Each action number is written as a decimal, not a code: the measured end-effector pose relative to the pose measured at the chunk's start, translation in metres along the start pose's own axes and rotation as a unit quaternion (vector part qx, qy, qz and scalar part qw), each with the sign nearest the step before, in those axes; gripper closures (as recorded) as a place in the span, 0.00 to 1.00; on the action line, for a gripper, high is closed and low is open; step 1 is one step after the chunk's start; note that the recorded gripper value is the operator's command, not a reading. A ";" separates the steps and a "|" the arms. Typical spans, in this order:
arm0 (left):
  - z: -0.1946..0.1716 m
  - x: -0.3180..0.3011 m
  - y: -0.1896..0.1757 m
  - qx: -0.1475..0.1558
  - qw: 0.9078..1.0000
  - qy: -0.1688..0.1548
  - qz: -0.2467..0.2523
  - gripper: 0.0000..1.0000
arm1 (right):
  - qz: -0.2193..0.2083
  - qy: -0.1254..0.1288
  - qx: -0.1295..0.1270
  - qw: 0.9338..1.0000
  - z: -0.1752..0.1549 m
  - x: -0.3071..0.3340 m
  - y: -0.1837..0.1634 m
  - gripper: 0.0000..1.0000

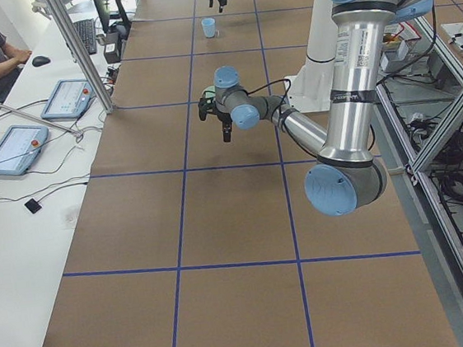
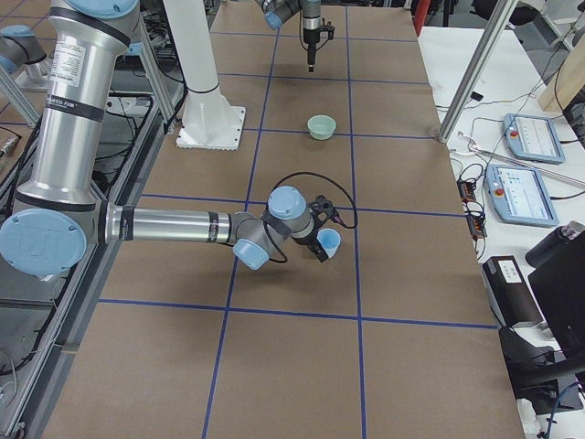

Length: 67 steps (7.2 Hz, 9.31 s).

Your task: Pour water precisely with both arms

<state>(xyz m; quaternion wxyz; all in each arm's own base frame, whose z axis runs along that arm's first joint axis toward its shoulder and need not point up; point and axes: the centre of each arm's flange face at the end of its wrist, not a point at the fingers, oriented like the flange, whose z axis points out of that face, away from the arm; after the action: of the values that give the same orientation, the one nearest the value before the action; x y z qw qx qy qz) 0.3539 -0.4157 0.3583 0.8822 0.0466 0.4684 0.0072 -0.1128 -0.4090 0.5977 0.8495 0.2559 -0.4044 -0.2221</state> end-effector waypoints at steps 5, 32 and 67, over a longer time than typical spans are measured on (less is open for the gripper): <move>-0.011 -0.010 -0.011 0.001 1.000 0.001 -0.024 0.01 | 0.030 -0.014 0.048 0.998 0.035 0.000 -0.002 0.01; -0.014 -0.008 -0.012 0.003 0.999 0.004 -0.041 0.01 | 0.041 -0.016 0.148 0.988 0.075 -0.047 -0.067 1.00; 0.030 -0.043 -0.027 -0.014 0.997 -0.035 -0.070 0.01 | -0.421 0.233 -0.369 0.795 0.157 -0.560 -0.430 1.00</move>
<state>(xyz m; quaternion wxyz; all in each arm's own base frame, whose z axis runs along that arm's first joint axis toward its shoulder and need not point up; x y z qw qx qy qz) 0.3541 -0.4473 0.4081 0.8969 0.0011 0.4394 -0.0495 -0.6330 -0.4533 0.0972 0.7707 0.1119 0.0662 -0.6238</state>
